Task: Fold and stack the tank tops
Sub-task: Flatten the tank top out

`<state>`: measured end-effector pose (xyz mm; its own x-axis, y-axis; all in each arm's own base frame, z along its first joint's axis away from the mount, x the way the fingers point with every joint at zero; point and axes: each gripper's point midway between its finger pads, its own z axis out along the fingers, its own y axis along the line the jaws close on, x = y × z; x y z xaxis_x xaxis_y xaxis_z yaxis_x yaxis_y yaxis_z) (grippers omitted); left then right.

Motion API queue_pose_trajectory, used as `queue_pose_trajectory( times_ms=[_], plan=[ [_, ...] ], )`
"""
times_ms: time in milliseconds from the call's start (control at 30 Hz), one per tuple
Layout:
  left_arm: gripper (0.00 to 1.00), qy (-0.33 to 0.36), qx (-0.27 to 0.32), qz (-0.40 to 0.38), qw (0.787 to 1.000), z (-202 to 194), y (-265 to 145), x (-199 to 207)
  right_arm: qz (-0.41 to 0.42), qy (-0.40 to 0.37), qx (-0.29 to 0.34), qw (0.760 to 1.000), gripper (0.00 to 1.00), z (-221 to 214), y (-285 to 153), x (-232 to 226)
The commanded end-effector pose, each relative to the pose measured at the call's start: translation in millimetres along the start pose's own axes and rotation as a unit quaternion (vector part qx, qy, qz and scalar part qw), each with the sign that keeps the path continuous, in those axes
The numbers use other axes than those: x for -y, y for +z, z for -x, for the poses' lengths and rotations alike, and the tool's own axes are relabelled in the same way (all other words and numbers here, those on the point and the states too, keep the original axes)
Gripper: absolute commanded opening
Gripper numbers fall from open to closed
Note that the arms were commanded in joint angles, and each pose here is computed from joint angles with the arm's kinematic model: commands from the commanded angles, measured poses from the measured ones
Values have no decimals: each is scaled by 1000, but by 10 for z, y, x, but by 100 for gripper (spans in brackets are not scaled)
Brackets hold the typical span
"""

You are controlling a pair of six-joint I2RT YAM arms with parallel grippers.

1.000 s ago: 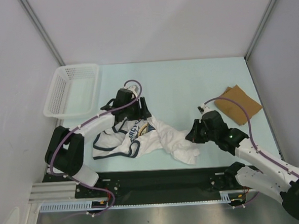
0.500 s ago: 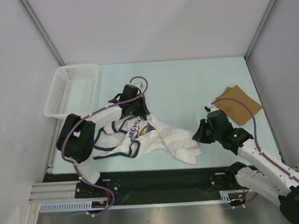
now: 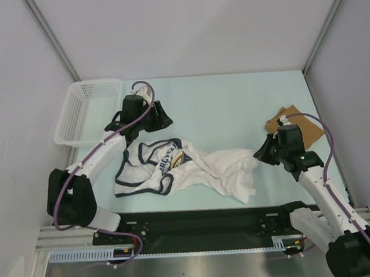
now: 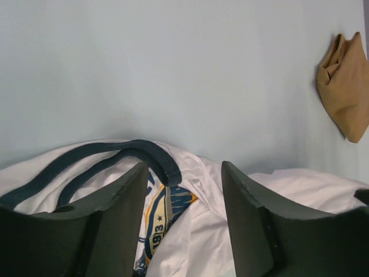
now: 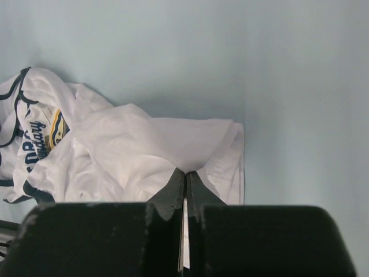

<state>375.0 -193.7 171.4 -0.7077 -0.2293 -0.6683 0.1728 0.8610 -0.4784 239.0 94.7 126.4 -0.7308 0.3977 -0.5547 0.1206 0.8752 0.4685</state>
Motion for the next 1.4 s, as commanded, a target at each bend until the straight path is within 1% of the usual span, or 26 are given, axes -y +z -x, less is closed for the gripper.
queue_pose_trajectory(
  times_ms=[0, 67, 167, 267, 400, 567, 667, 733, 767, 800, 833, 867, 900, 933, 1033, 1133, 1267, 1300, 1333, 1367],
  plan=[
    [61, 6, -46, -21, 999, -332, 102, 31, 21, -8, 18, 1000, 0, 167, -6, -72],
    [64, 9, -53, -23, 998, -400, 180, 43, 17, -4, 19, 1000, 0, 173, 10, -40],
    [64, 11, -73, -30, 997, -551, 303, 97, 25, 0, 13, 1000, 0, 160, 38, -36],
    [64, 13, -91, -34, 995, -681, 410, 144, 30, 4, 1, 1000, 3, 109, 88, -26],
    [60, 10, -106, -34, 994, -799, 507, 129, 33, 8, -7, 999, 4, 60, 138, -7],
    [58, 3, -124, -30, 992, -913, 634, 83, 32, 10, -7, 999, 4, 49, 143, 11],
    [57, -5, -131, -37, 991, -964, 718, 95, 33, 12, -8, 999, 5, 35, 142, 14],
    [56, -6, -130, -52, 990, -950, 765, 145, 36, 13, -11, 999, 6, 21, 144, 6],
    [51, -6, -136, -51, 989, -985, 806, 131, 37, 14, -12, 999, 7, 12, 145, 5],
    [33, -5, -131, -55, 990, -934, 831, 158, 40, 14, -13, 999, 9, 4, 145, -2],
    [25, -4, -129, -59, 990, -919, 848, 173, 39, 16, -17, 999, 17, -32, 159, 17],
    [18, -4, -128, -62, 990, -907, 857, 188, 41, 19, -18, 999, 21, -47, 163, 16],
    [3, -3, -124, -65, 990, -877, 855, 208, 46, 18, -18, 999, 25, -59, 162, 5],
    [0, -3, -116, -59, 992, -839, 858, 191, 46, 21, -20, 999, 32, -77, 167, 12],
    [0, -7, -100, -51, 994, -734, 811, 146, 51, 28, -31, 998, 43, -169, 204, 30],
    [0, -17, -93, -48, 994, -668, 760, 36, 56, 36, -46, 997, 50, -293, 259, 63],
    [0, -16, -91, -51, 994, -663, 708, 17, 58, 46, -56, 996, 52, -395, 305, 104],
    [0, -16, -93, -50, 994, -674, 703, 11, 58, 50, -63, 995, 55, -433, 308, 103],
    [1, -16, -93, -49, 994, -678, 699, 7, 57, 53, -66, 995, 65, -452, 303, 110],
    [0, -16, -92, -47, 994, -679, 697, -3, 51, 59, -73, 994, 71, -490, 292, 133]
  ],
)
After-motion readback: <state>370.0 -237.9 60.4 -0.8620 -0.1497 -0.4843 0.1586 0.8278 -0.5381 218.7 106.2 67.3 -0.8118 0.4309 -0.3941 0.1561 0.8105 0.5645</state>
